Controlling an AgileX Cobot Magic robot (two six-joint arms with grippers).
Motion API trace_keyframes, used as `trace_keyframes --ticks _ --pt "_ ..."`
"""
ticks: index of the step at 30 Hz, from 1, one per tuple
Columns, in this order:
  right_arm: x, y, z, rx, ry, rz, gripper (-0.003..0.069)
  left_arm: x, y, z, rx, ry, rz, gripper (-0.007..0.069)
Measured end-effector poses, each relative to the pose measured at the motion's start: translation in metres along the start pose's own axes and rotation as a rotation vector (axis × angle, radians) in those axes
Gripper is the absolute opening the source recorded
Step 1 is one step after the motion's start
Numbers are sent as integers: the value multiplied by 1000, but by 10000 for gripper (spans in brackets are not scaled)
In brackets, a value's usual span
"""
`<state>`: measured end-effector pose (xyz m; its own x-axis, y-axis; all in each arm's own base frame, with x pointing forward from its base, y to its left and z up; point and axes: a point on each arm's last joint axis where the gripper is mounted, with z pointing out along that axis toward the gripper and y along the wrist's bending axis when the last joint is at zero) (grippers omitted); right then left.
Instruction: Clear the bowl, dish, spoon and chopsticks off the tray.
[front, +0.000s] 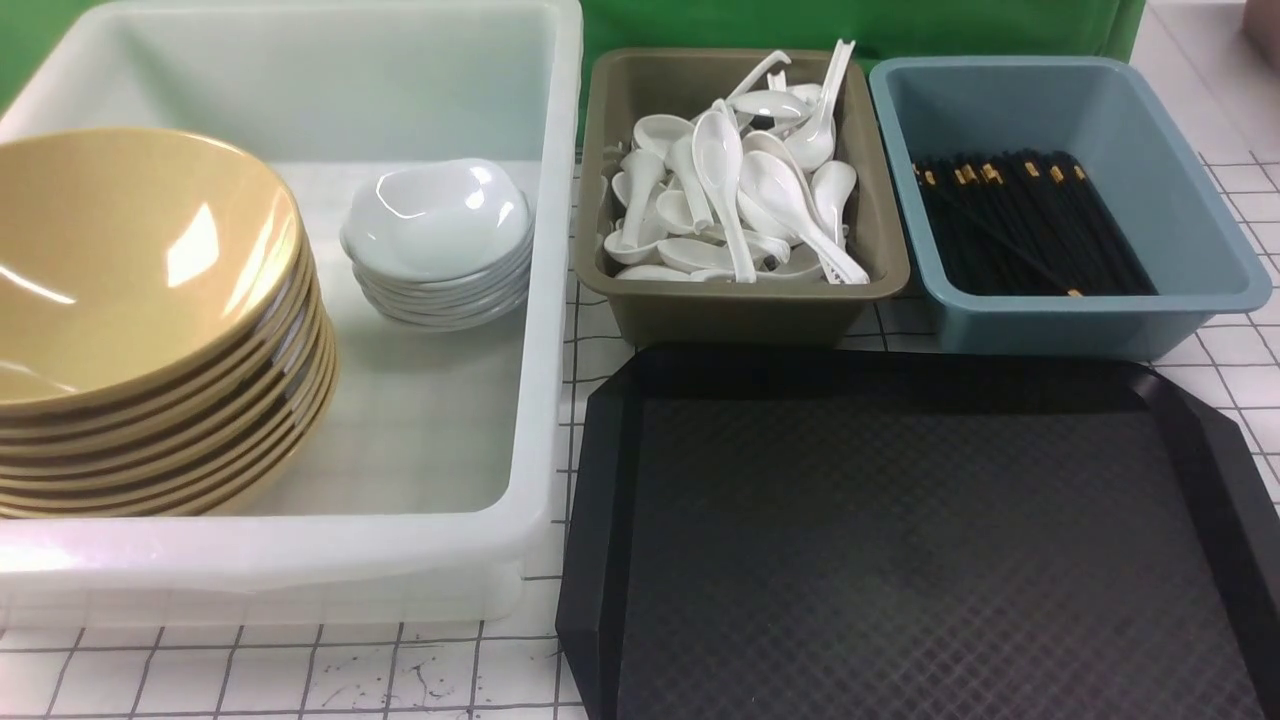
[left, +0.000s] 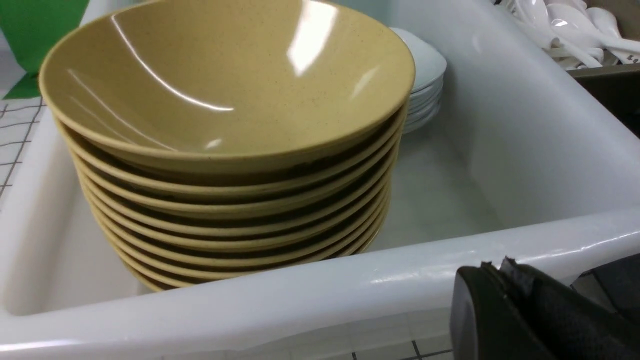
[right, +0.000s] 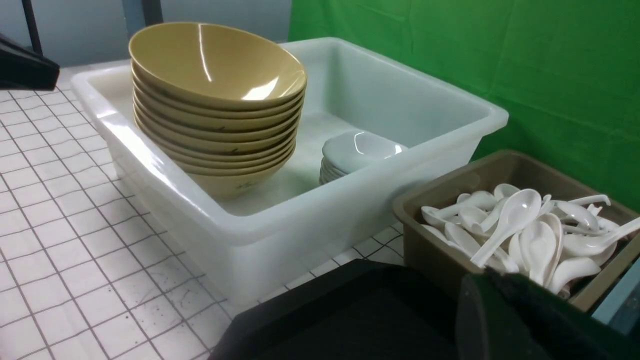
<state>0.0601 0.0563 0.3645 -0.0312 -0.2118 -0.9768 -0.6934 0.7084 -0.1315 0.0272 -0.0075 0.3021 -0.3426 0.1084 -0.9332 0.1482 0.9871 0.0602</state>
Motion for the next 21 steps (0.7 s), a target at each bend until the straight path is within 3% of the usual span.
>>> trace_keyframes --ticks 17,21 --pt "2 0 1 -2 12 0 88 0 0 0 0 1 0 -13" --pt "8 -4 -3 54 16 -94 83 0 0 0 0 1 0 -13"
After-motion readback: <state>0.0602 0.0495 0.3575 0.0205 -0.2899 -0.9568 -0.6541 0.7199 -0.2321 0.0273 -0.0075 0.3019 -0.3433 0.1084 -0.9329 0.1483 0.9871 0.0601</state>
